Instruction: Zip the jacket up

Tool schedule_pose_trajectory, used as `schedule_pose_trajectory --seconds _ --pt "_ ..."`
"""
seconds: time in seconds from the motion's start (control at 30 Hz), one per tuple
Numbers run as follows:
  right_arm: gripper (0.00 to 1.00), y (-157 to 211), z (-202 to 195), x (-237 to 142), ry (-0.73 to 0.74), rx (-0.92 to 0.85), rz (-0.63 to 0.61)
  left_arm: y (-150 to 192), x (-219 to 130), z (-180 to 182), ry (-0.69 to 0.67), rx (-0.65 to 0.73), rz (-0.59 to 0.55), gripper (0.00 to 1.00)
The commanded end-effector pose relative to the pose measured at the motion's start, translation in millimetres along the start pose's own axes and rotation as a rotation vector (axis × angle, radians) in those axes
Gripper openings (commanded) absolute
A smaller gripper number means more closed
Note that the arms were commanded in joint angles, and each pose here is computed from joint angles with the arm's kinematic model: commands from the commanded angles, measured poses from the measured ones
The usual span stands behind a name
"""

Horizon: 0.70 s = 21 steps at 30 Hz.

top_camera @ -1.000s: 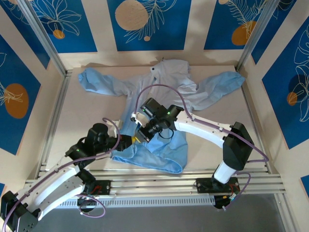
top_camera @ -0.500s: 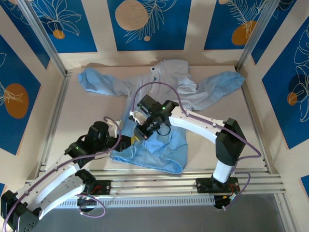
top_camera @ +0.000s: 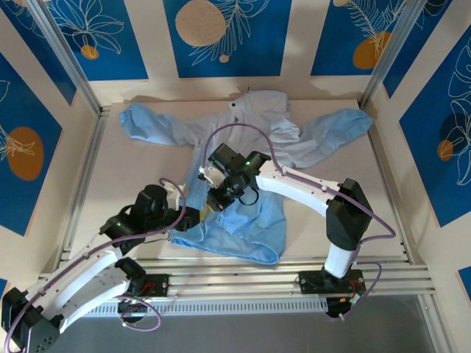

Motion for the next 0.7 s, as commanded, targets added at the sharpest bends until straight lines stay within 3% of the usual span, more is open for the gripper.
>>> schedule_pose_trajectory --seconds 0.0,0.23,0.67 --pt "0.0 -9 -36 -20 0.196 0.051 -0.087 14 -13 -5 0.003 0.017 0.095 0.0" --pt "0.0 -25 -53 -39 0.246 0.075 -0.154 10 -30 -13 -0.038 0.037 0.083 0.0" --pt "0.0 -44 -49 -57 0.245 0.011 -0.204 -5 -48 -26 -0.094 0.072 0.036 0.0"
Point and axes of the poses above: each hand's point on the last joint's axis, 136 mm out from that joint toward the fingers, its own x axis out along the fingers, its own z axis along the line the jaws close on, y = z × x, the point moved 8 cm from there along -x, back along the fingers, and after that the axes turned 9 degrees about -x, right-handed, at the moved point
